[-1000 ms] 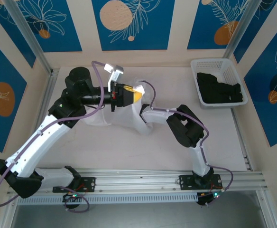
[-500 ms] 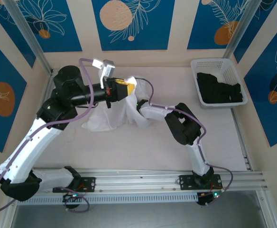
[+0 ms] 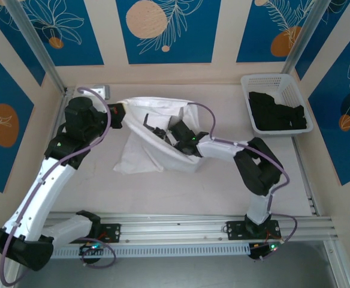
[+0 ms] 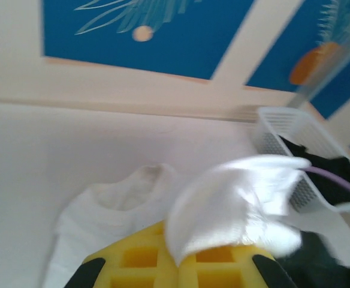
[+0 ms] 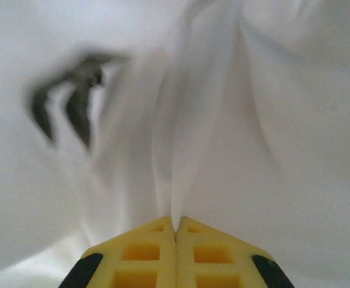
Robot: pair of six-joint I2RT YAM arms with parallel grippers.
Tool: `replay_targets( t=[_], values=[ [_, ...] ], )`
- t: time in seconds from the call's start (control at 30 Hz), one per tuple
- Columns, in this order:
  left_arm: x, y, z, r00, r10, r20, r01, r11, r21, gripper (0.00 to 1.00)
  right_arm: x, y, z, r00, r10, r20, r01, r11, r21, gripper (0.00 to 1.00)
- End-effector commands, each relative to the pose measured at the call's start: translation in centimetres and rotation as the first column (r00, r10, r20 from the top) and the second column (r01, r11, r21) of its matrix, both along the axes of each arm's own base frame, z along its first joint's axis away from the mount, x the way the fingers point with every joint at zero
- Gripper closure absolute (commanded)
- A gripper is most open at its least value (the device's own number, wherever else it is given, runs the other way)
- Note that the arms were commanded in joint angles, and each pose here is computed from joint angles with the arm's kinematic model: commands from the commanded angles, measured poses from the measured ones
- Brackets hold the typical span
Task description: Fold the inside-out t-shirt
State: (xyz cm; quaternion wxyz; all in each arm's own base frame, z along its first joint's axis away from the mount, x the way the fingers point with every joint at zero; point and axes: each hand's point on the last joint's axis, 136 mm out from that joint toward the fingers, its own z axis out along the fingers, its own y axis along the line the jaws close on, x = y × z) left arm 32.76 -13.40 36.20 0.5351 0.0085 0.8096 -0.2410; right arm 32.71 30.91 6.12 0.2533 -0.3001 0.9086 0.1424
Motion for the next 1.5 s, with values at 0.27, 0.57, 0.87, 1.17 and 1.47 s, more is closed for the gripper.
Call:
replay_targets(
  t=[0.27, 0.57, 0.87, 1.17, 1.47],
  values=[
    [2.3, 4.7, -6.1, 0.982, 0.139, -0.127, -0.156, 0.979, -0.132, 1.0, -1.5, 1.6, 5.0, 0.988, 0.118, 0.102, -0.138, 0.966, 0.219, 1.0],
    [0.4, -0.7, -12.6, 0.977, -0.102, -0.185, 0.069, 0.983, -0.173, 1.0, 1.3, 5.1, 13.2, 0.961, 0.086, 0.261, -0.186, 0.903, 0.387, 1.0],
    [1.0, 5.3, -21.2, 0.906, 0.21, -0.368, -0.231, 0.973, -0.012, 1.0, 0.2, 2.4, 20.9, 0.942, 0.086, 0.324, -0.263, 0.787, 0.557, 1.0],
    [0.4, 4.7, -25.3, 0.879, 0.16, -0.449, -0.175, 0.985, 0.009, 0.82, 0.0, 1.2, 18.5, 0.959, 0.096, 0.268, -0.247, 0.748, 0.616, 1.0],
    [-0.8, -5.2, -18.7, 0.925, -0.286, -0.25, 0.264, 0.957, -0.117, 0.35, 0.6, 1.3, 16.1, 0.966, 0.098, 0.241, -0.226, 0.771, 0.595, 1.0]
  ],
)
